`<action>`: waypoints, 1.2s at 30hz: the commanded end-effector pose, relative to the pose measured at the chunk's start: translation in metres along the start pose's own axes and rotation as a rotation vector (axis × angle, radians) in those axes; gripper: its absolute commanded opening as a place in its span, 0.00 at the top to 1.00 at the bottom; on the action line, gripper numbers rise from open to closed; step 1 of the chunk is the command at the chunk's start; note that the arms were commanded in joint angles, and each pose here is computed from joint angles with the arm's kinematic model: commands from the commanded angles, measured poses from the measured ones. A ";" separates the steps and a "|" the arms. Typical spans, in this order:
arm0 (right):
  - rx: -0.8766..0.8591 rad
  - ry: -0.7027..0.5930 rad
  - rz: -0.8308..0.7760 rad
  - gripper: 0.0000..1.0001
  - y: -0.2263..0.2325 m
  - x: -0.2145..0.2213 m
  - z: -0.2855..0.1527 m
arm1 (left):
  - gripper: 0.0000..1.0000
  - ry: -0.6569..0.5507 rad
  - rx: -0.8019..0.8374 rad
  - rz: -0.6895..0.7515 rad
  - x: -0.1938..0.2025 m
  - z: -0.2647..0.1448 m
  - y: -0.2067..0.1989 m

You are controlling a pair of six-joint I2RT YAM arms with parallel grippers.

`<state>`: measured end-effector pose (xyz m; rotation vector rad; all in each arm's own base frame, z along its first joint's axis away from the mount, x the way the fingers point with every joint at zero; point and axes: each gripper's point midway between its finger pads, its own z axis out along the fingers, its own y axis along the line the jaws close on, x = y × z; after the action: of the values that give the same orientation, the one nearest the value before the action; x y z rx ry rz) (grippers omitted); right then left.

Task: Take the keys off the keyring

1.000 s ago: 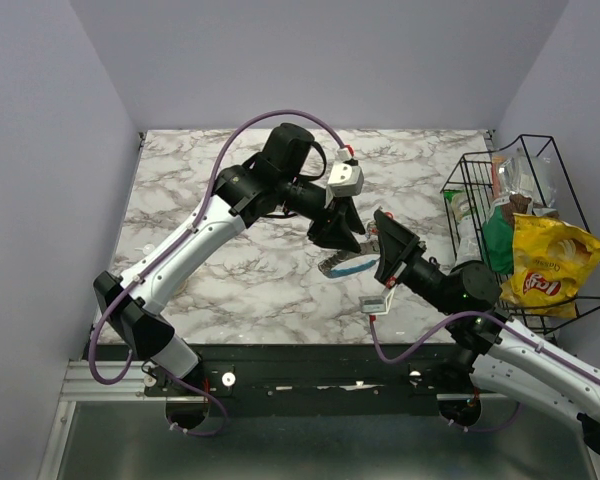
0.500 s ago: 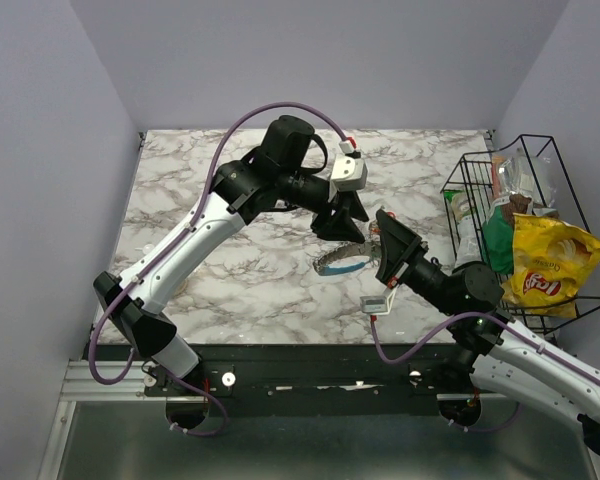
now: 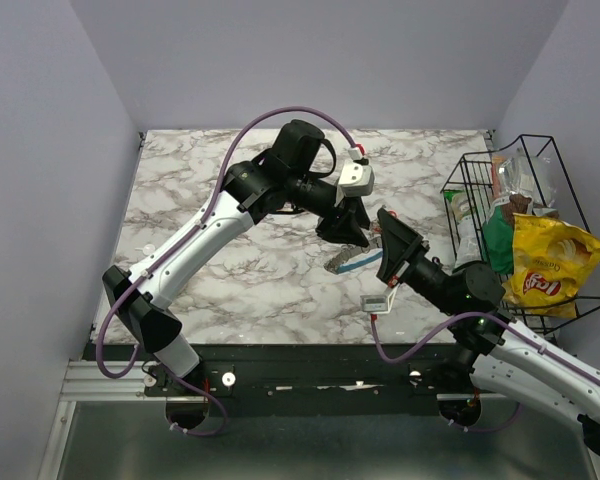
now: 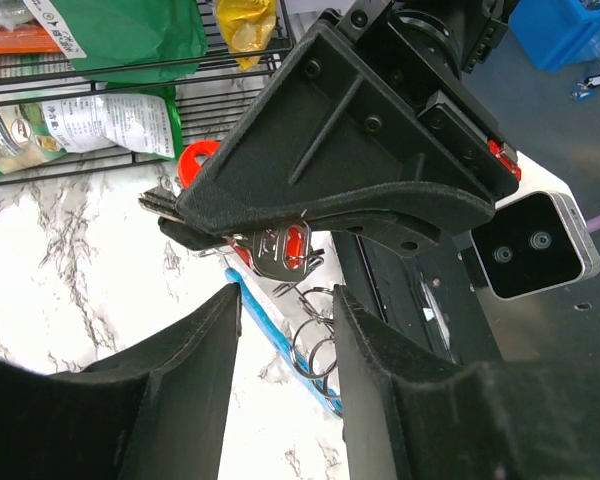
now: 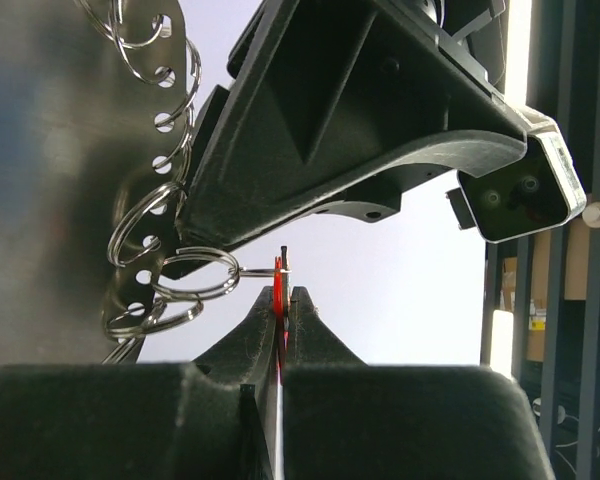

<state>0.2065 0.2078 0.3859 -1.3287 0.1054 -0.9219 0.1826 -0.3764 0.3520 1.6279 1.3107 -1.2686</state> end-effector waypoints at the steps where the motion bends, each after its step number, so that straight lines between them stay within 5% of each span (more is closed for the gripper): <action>1: 0.062 0.079 -0.548 0.99 -0.054 0.012 -0.006 | 0.56 -0.016 0.033 0.005 -0.006 0.003 -0.005; 11: 0.050 0.087 -0.533 0.99 -0.051 0.014 -0.008 | 0.63 -0.060 0.074 0.009 -0.023 0.000 -0.014; 23: 0.054 0.099 -0.524 0.99 -0.057 0.018 -0.007 | 0.99 -0.048 0.106 0.000 -0.016 0.005 -0.020; 36: 0.006 0.155 -0.480 0.99 -0.047 0.029 -0.020 | 1.00 -0.147 0.129 -0.015 -0.044 -0.025 -0.016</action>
<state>0.2069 0.1920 0.4018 -1.2916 0.1553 -0.9689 0.1749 -0.3716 0.3761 1.6229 1.2277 -1.3730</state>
